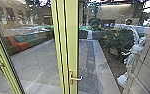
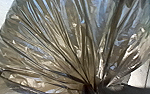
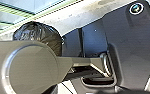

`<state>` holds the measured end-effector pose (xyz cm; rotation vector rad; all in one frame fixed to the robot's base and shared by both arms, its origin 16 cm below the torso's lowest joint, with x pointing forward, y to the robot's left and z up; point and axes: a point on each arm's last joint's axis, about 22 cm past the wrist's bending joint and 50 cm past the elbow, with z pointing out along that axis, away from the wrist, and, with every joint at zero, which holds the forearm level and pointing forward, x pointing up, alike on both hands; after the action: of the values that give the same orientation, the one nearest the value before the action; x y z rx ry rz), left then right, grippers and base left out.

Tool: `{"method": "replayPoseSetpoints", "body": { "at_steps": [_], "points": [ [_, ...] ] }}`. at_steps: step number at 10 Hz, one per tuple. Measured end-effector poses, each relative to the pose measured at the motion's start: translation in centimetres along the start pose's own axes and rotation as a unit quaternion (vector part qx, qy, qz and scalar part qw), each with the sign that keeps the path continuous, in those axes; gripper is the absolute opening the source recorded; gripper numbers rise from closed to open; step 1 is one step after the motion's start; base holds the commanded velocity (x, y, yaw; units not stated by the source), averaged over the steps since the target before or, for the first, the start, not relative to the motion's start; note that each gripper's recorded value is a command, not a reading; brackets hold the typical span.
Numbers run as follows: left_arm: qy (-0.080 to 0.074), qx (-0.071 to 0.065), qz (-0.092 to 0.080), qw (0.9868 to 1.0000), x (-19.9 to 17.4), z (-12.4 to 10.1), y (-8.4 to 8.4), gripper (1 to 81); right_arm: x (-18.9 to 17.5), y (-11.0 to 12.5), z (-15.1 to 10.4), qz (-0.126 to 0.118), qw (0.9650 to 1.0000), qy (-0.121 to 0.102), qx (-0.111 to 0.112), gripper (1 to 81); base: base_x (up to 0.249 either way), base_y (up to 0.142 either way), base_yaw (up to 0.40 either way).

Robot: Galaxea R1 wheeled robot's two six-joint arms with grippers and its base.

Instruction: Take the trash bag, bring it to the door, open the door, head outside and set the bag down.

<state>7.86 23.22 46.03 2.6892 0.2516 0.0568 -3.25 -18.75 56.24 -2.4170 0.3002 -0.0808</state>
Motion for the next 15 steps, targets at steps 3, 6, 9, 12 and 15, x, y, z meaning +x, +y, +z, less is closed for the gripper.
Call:
{"method": "replayPoseSetpoints", "body": {
  "at_steps": [3,6,9,12,15],
  "points": [
    [-0.008,-0.009,-0.004,0.9999,-1.1,-1.6,-0.6,1.0,3.9,-2.0,-7.3,-0.005,0.9992,0.030,0.026,81.1,0.000,0.000,0.000],
    [-0.023,-0.004,-0.013,0.9996,-4.1,-2.2,-1.7,1.0,5.9,-2.3,-15.9,-0.005,0.9985,0.052,0.016,81.1,0.000,0.000,0.000],
    [-0.028,-0.002,-0.017,0.9995,-5.1,-3.6,-2.8,1.0,8.6,-5.8,-21.4,-0.010,0.9965,0.078,0.030,81.1,0.000,0.000,0.000],
    [-0.042,-0.016,-0.023,0.9987,-7.1,-3.5,-1.4,1.0,14.0,-11.0,-24.3,-0.037,0.9906,0.116,0.064,81.1,0.000,0.000,0.000],
    [-0.041,-0.022,-0.023,0.9986,-7.1,-3.0,-0.5,1.0,19.5,-14.3,-26.8,-0.062,0.9843,0.145,0.079,81.1,0.000,0.000,0.000]
  ]
}}
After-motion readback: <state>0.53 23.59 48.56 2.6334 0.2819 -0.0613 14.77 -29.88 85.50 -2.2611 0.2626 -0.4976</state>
